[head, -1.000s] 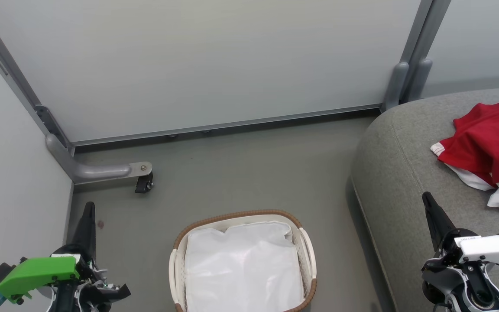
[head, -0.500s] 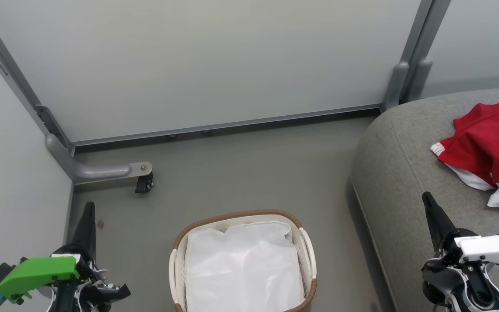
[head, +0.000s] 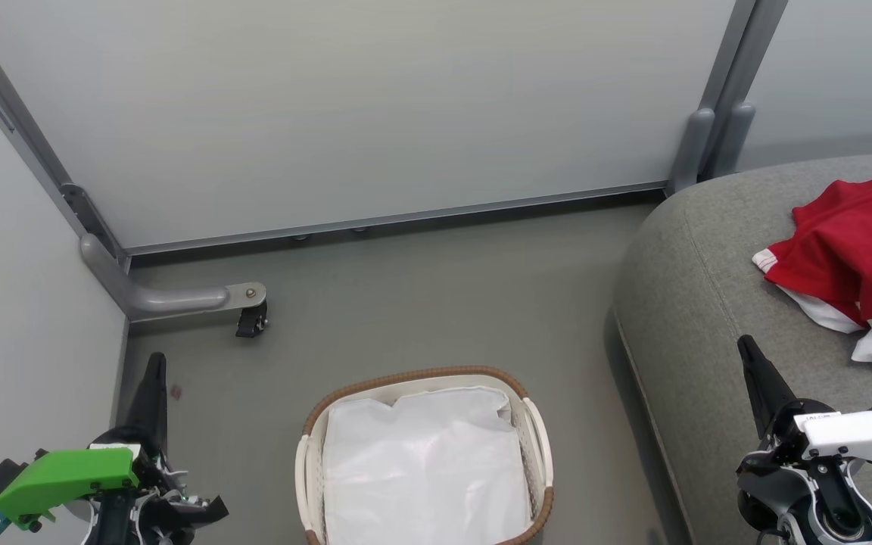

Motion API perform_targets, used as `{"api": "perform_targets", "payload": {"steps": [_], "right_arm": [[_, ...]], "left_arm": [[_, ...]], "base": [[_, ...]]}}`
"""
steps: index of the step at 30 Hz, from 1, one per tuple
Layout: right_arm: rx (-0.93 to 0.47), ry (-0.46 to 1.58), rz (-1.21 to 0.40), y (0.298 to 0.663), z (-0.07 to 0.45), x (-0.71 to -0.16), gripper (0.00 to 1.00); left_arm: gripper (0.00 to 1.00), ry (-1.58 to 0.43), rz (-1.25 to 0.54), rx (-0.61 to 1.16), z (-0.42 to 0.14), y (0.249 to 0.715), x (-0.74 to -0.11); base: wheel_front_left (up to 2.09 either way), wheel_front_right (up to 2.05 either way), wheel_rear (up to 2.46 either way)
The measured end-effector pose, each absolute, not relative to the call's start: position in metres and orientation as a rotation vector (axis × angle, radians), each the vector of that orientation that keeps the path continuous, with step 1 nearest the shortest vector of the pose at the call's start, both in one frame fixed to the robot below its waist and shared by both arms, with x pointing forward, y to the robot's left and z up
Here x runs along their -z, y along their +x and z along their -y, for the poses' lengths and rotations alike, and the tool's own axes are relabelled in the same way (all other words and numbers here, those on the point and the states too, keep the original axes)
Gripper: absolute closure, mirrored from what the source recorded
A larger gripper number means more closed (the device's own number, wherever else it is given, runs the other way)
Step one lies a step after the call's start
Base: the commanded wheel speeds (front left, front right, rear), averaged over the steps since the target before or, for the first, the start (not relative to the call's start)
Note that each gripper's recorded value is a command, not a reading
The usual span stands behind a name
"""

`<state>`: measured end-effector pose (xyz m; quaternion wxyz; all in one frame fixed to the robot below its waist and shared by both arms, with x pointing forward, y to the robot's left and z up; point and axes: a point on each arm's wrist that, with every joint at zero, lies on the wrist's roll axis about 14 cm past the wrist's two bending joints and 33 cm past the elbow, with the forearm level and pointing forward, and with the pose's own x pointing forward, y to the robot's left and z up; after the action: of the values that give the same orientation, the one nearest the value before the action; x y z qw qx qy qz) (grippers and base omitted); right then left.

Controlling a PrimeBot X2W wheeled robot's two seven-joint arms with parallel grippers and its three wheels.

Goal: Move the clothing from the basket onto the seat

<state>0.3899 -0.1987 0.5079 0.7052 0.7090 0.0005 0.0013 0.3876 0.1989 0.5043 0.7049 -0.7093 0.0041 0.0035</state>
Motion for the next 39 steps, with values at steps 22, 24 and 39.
{"api": "perform_targets", "payload": {"steps": [22,24,39], "right_arm": [[-0.003,1.576,-0.001,0.3899,0.1987,-0.5079,1.00],[-0.003,1.576,-0.001,0.3899,0.1987,-0.5078,1.00],[-0.003,1.576,-0.001,0.3899,0.1987,-0.5078,1.00]], "left_arm": [[1.00,-1.577,-0.009,-0.008,-0.1989,0.3876,-0.5042],[1.00,-1.577,-0.009,-0.008,-0.1989,0.3876,-0.5042],[1.00,-1.577,-0.010,-0.008,-0.1989,0.3876,-0.5040]], "base": [[0.00,0.00,0.00],[0.00,0.00,0.00],[0.00,0.00,0.00]]}}
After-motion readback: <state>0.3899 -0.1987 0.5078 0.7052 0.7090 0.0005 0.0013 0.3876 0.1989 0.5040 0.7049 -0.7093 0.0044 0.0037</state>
